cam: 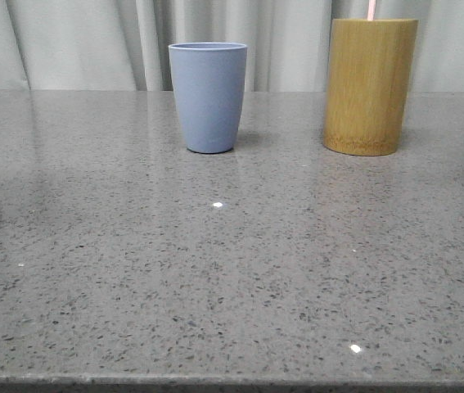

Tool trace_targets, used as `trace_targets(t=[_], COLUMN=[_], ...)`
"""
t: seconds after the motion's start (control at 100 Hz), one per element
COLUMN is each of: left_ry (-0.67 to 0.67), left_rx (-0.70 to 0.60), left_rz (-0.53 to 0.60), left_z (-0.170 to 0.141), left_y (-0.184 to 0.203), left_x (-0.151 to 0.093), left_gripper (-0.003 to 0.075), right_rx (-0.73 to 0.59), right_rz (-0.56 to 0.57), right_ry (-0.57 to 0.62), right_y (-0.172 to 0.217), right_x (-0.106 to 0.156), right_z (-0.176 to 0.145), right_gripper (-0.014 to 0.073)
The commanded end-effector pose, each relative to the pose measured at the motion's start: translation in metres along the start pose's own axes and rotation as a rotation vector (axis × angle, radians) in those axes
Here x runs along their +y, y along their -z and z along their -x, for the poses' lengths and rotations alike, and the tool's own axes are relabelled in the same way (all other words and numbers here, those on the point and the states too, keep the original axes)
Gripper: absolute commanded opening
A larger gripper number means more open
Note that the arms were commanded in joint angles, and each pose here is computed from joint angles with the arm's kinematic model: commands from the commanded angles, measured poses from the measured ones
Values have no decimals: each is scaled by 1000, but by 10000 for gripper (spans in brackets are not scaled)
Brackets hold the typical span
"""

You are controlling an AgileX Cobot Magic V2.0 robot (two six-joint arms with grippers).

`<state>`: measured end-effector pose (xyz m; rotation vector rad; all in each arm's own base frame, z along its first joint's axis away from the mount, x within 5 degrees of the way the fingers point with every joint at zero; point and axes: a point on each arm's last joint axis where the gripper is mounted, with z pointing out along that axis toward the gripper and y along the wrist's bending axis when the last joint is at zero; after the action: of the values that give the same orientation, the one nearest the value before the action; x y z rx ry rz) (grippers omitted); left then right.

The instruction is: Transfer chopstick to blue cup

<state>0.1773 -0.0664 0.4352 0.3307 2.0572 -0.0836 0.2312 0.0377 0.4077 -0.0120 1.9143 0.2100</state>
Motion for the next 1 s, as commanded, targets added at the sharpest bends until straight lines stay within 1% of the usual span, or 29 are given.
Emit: trace_targets(t=[0.0, 0.14, 0.31, 0.41, 0.63, 0.99], left_ry=[9, 9, 10, 11, 12, 12], left_rx=[-156, -159, -174, -179, -183, -183], left_rz=[-11, -12, -14, -13, -13, -13], left_z=[1, -17, -30, -32, -32, -32], left_y=[22, 31, 40, 42, 44, 44], left_x=[3, 5, 7, 8, 8, 8], left_gripper=[303, 303, 303, 303, 303, 303], right_rx=[-118, -103, -74, -52, -8, 0], right_rz=[19, 31, 71, 85, 78, 77], right_ry=[3, 7, 21, 27, 28, 28], right_y=[-5, -26, -57, -78, -116, -147], right_x=[5, 11, 28, 36, 39, 41], right_z=[29, 44, 57, 60, 59, 59], right_gripper=[423, 424, 425, 425, 425, 424])
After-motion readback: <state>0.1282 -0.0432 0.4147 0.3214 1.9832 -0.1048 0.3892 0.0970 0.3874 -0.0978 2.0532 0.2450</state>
